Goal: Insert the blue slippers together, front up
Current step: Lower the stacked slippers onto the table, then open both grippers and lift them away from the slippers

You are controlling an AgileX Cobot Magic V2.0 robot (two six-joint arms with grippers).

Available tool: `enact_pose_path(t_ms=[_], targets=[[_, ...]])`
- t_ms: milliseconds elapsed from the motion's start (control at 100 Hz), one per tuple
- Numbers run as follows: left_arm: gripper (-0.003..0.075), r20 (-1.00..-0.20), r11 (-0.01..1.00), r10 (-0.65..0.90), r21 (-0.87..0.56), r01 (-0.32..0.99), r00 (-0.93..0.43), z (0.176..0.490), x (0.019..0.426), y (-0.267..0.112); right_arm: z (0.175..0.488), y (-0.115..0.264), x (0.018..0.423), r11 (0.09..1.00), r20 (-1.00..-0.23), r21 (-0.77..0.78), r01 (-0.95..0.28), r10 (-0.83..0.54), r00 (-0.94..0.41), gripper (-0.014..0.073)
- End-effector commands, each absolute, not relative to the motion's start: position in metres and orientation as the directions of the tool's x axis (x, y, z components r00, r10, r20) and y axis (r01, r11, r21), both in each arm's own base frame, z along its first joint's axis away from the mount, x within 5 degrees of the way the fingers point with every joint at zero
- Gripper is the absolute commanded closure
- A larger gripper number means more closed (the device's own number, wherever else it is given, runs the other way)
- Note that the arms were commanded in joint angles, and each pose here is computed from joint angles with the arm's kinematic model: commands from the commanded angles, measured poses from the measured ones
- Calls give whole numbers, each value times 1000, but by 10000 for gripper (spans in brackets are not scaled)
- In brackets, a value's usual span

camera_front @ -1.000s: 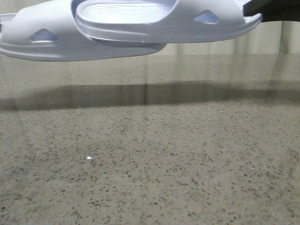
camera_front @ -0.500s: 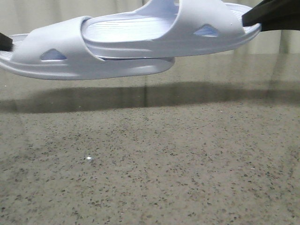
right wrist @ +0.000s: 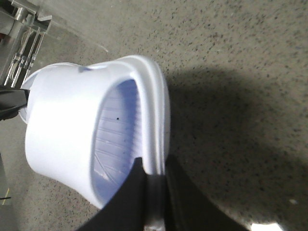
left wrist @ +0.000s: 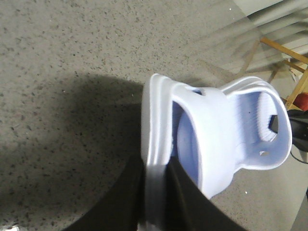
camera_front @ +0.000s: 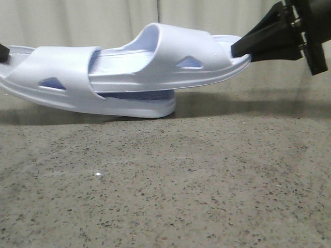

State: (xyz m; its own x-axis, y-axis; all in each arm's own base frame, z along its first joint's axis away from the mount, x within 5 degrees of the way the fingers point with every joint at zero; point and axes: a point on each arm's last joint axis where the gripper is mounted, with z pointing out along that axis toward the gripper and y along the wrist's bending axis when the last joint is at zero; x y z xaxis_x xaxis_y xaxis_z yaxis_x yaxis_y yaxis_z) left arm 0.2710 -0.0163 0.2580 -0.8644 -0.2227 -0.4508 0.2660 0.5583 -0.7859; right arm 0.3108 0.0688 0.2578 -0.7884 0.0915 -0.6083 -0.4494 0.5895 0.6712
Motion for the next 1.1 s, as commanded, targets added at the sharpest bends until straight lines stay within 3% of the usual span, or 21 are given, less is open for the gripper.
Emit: enact_pose_path(t_ms=[0,370,440,640,880,1090], targets=[[704,-476,436,-222,-829,349,-851,283,267,-25,278,91,309,473,-645,695,-542,75,-761,702],[704,-476,438,-215,-828,352,-853,283,266,-26,279,123,320,429,-657,687,-586,21,-754,700],[704,-476,438,-215,-828,352,-853,283,266,-26,281,117,321,430,-660,686,-587,27,-751,664],[704,-477,440,-225,-828,349,-850,283,267,-24,284,93,323,405,-649,710,-577,56,-759,450],[705,-485,476,-266,-818,324,-833,281,270,-17,291,55,320,351,-636,742,-571,99,-766,442],[705,-504,506,-279,-800,321,-818,280,273,-14,312,30,311,394,-681,706,-588,153,-716,442]])
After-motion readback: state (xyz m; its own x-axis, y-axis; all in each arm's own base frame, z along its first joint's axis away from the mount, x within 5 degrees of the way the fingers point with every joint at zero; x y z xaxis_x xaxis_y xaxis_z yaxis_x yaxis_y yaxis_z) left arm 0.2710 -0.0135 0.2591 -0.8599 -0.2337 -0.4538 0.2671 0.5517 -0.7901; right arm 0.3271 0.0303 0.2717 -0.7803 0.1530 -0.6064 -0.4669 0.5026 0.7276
